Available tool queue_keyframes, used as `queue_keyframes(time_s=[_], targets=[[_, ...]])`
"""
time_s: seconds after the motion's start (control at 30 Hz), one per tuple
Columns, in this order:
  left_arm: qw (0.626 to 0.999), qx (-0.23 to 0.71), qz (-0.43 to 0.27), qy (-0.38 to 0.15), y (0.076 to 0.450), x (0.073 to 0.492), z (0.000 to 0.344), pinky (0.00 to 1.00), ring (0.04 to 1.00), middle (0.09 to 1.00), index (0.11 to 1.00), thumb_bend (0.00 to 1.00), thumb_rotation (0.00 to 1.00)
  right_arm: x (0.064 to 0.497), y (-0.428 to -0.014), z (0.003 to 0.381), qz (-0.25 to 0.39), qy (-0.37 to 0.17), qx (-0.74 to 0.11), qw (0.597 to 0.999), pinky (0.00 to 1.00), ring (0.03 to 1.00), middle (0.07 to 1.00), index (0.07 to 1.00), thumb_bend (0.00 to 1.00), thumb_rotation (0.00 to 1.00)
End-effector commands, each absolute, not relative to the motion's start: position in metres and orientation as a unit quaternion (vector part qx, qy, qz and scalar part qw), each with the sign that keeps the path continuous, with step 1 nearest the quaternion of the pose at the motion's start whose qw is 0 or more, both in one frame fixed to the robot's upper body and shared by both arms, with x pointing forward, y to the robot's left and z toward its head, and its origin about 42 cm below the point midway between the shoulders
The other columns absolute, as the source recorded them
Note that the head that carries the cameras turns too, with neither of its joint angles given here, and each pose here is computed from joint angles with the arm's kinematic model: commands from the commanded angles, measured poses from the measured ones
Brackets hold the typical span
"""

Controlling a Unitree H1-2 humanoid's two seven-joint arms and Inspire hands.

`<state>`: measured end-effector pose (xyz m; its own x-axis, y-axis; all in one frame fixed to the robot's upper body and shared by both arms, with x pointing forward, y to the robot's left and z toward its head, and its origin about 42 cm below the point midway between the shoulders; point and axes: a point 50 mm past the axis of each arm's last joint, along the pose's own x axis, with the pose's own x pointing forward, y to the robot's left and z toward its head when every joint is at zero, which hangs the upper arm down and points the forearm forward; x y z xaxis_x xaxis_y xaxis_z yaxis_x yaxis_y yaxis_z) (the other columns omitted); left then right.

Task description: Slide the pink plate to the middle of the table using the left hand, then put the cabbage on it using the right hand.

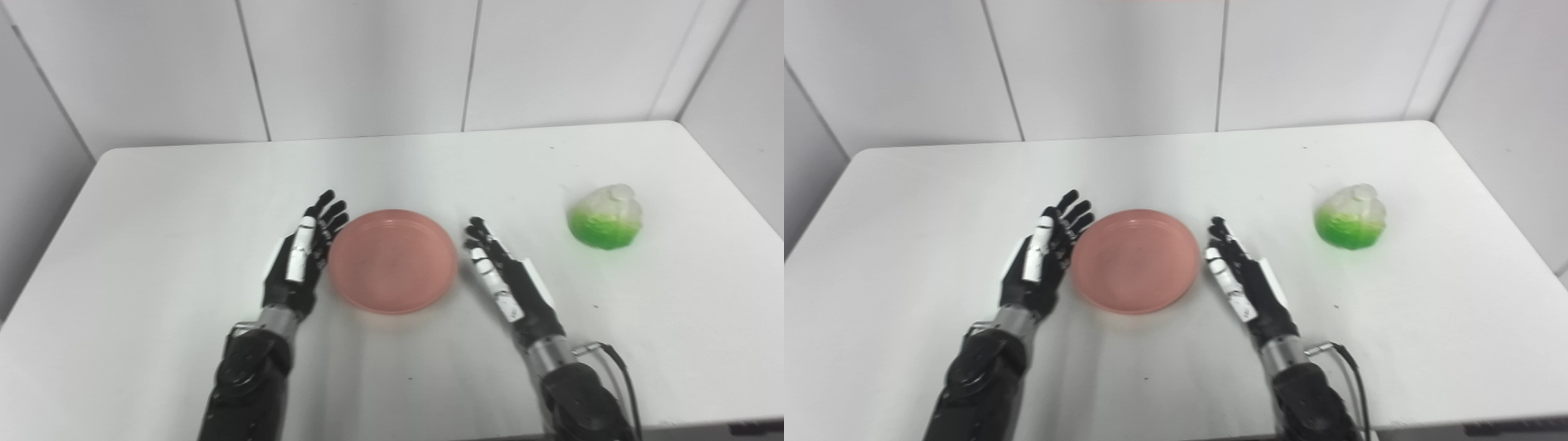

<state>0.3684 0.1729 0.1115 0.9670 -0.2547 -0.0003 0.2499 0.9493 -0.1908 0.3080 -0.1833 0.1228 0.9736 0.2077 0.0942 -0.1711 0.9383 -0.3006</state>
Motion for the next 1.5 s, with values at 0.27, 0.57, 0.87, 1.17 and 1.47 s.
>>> queue_keyframes(time_s=[0.27, 0.57, 0.87, 1.17, 1.47], targets=[[0.988, -0.093, -0.115, 0.051, 0.196, 0.371, 0.092, 0.92, 0.918, 0.916, 0.909, 0.46, 1.0, 0.314, -0.189, 0.155, 0.045, -0.117, -0.234, 0.964, 0.71, 0.759, 0.775, 0.793, 0.83, 0.45], [0.986, -0.103, -0.118, 0.052, 0.204, 0.376, 0.087, 0.93, 0.918, 0.917, 0.911, 0.47, 1.0, 0.317, -0.221, 0.186, 0.008, -0.144, -0.257, 0.956, 0.74, 0.789, 0.802, 0.83, 0.89, 0.47], [0.987, -0.099, -0.118, 0.053, 0.208, 0.377, 0.084, 0.91, 0.905, 0.909, 0.903, 0.48, 1.0, 0.319, -0.247, 0.206, -0.028, -0.15, -0.267, 0.951, 0.75, 0.793, 0.809, 0.844, 0.91, 0.49], [0.986, -0.102, -0.122, 0.052, 0.214, 0.378, 0.082, 0.91, 0.908, 0.911, 0.906, 0.49, 1.0, 0.321, -0.271, 0.222, -0.079, -0.165, -0.284, 0.941, 0.73, 0.788, 0.807, 0.838, 0.93, 0.47], [0.985, -0.103, -0.125, 0.053, 0.218, 0.381, 0.078, 0.92, 0.909, 0.911, 0.909, 0.49, 1.0, 0.319, -0.293, 0.233, -0.135, -0.183, -0.297, 0.927, 0.83, 0.861, 0.861, 0.887, 0.99, 0.49]])
